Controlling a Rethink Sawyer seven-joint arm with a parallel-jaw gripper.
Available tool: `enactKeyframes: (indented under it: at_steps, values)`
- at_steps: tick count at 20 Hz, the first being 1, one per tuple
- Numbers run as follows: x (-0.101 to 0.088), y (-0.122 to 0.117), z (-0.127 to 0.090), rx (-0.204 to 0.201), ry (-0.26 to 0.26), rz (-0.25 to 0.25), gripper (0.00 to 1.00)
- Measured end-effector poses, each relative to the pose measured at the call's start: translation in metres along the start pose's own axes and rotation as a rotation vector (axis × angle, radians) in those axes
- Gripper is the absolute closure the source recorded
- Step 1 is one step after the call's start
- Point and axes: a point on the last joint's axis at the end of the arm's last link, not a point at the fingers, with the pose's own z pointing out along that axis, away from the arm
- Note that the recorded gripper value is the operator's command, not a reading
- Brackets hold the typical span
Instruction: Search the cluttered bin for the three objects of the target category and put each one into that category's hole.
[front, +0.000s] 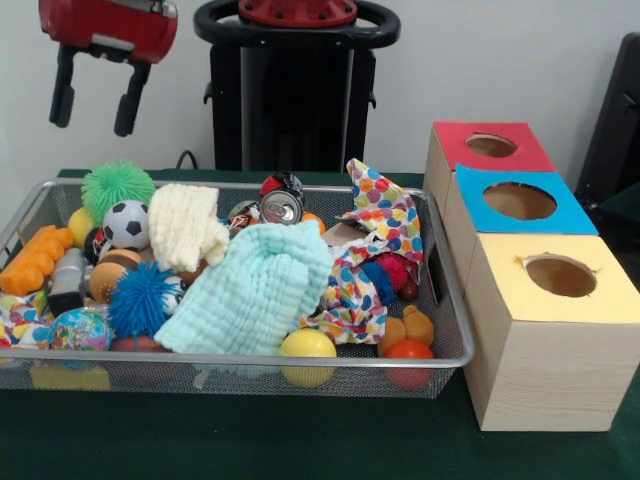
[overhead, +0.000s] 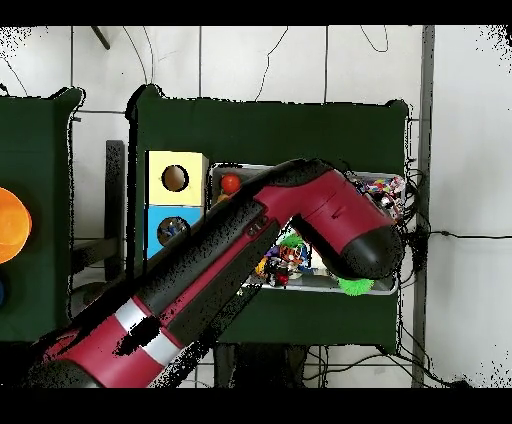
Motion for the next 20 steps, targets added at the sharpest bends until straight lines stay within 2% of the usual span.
enactKeyframes:
  at_steps: [8, 20]
  values:
    - [-0.003, 0.016, 0.033, -0.049, 0.008, -0.017, 0.0]
    - [-0.016, 0.034, 0.076, -0.13, -0.042, -0.012, 0.0]
